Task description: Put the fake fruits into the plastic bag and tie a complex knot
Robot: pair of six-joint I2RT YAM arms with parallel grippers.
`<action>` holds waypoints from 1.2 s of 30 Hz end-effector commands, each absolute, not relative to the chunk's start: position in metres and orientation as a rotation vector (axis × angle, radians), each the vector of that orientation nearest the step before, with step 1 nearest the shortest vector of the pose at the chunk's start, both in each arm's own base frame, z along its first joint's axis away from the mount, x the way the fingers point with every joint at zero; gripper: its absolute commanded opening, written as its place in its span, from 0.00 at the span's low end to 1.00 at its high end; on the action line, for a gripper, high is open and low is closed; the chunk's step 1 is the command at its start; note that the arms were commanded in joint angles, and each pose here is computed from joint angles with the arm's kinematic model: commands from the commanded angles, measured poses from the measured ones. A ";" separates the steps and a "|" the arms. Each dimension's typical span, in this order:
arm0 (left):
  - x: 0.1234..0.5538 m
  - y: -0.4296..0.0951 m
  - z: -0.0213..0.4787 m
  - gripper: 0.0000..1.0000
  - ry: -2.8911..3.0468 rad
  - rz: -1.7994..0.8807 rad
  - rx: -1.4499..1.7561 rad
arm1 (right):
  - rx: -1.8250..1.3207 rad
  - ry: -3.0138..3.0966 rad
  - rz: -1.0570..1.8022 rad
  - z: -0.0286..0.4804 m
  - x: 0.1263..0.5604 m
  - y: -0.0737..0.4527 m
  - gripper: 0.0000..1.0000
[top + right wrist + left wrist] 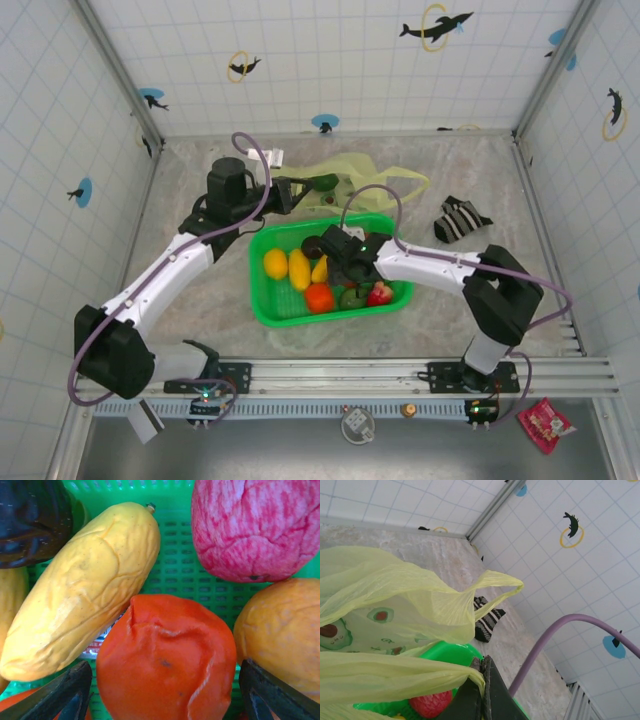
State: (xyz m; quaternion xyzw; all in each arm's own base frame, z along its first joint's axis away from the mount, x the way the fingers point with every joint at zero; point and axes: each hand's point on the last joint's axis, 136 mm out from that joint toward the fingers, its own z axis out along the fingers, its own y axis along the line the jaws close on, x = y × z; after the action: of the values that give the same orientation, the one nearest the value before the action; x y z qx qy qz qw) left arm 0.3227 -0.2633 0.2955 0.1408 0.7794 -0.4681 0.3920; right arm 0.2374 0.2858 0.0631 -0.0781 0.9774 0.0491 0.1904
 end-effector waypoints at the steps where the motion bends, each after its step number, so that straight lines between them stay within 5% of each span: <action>1: 0.317 -0.263 0.302 0.00 1.951 -1.196 0.363 | -0.193 2.742 0.096 0.055 0.249 0.283 0.79; 8: 0.316 -0.263 0.302 0.00 1.951 -1.189 0.369 | -0.227 2.695 0.080 0.049 0.265 0.288 0.78; 15: 0.315 -0.259 0.302 0.00 1.950 -1.163 0.373 | -0.288 2.636 0.157 0.061 0.261 0.287 0.63; 27: 0.311 -0.260 0.305 0.00 1.942 -1.166 0.403 | -0.500 2.350 0.634 0.138 0.231 0.291 0.59; 36: 0.306 -0.257 0.303 0.00 1.937 -1.144 0.435 | -0.299 2.191 0.859 0.191 0.299 0.283 0.52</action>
State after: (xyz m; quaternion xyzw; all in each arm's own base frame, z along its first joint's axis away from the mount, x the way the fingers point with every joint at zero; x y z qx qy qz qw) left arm 0.3149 -0.2572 0.3022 0.1535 0.7739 -0.4577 0.4099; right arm 0.2785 0.2645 0.1599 -0.1085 0.8856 0.2863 0.3492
